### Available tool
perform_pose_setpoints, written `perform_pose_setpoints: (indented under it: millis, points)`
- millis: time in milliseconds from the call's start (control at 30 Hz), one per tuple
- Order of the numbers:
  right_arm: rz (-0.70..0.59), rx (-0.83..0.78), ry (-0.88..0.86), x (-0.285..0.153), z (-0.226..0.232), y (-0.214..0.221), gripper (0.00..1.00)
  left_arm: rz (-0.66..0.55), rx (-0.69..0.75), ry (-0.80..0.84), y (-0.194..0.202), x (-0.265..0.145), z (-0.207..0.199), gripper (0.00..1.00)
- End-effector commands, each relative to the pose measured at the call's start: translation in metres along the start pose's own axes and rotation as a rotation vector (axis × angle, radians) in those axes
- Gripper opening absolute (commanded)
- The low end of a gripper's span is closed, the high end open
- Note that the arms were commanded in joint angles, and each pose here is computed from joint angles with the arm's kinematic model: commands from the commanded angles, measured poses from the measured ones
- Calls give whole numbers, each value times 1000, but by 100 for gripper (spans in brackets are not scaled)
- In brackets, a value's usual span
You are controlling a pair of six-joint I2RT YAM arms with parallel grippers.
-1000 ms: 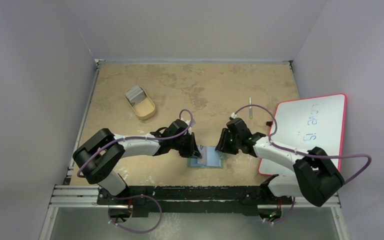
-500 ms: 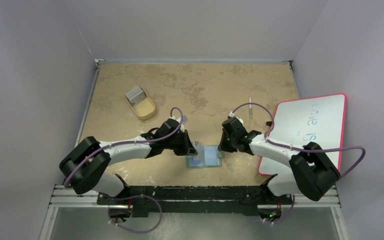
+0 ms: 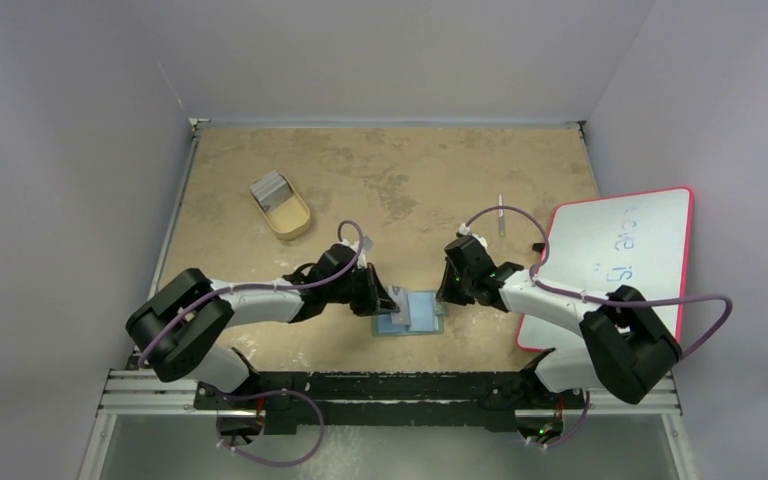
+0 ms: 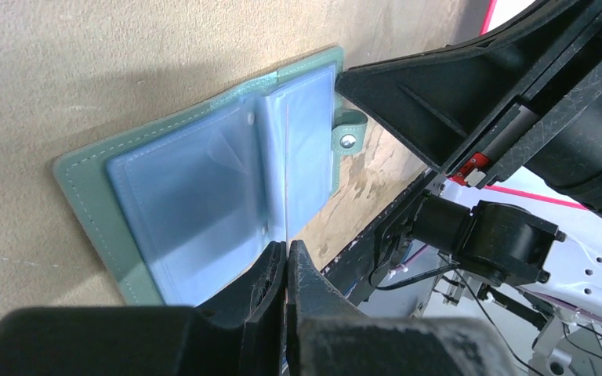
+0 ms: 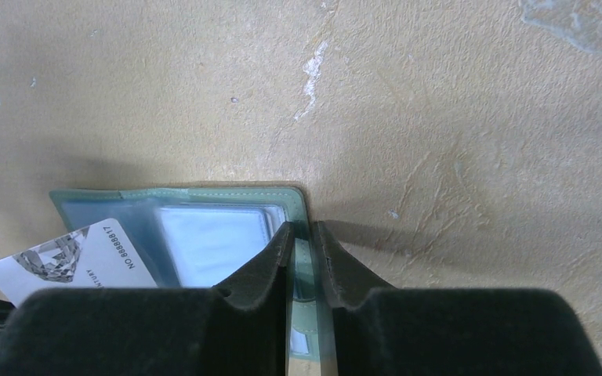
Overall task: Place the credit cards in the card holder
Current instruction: Insert the credit card into the card holder.
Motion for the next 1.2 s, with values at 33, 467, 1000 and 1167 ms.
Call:
perform_pose_setpoints:
  millis: [33,467,1000,1167]
  points:
    - [55,-22,73,1,-15,16,17,2,14,55,-3,4,-5,0]
    - [40,-13,59,-3,-15,17,18,39,36,33,0,13,6,0]
    - [45,-8,51,-3,-15,19,18,51,15,9,6,18,13,0]
    - [44,-7,48,-3,-15,19,18,60,9,-9,7,20,18,0]
Point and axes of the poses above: each gripper's point midway between its finger pads, its own x axis out along the fingers, its own z axis along the line the jaws close on, y = z × x, the point moved 9 cm from there along -x, back along the fingers, and after that the axes turned 9 degrees about -x, right-handed, at the moved point
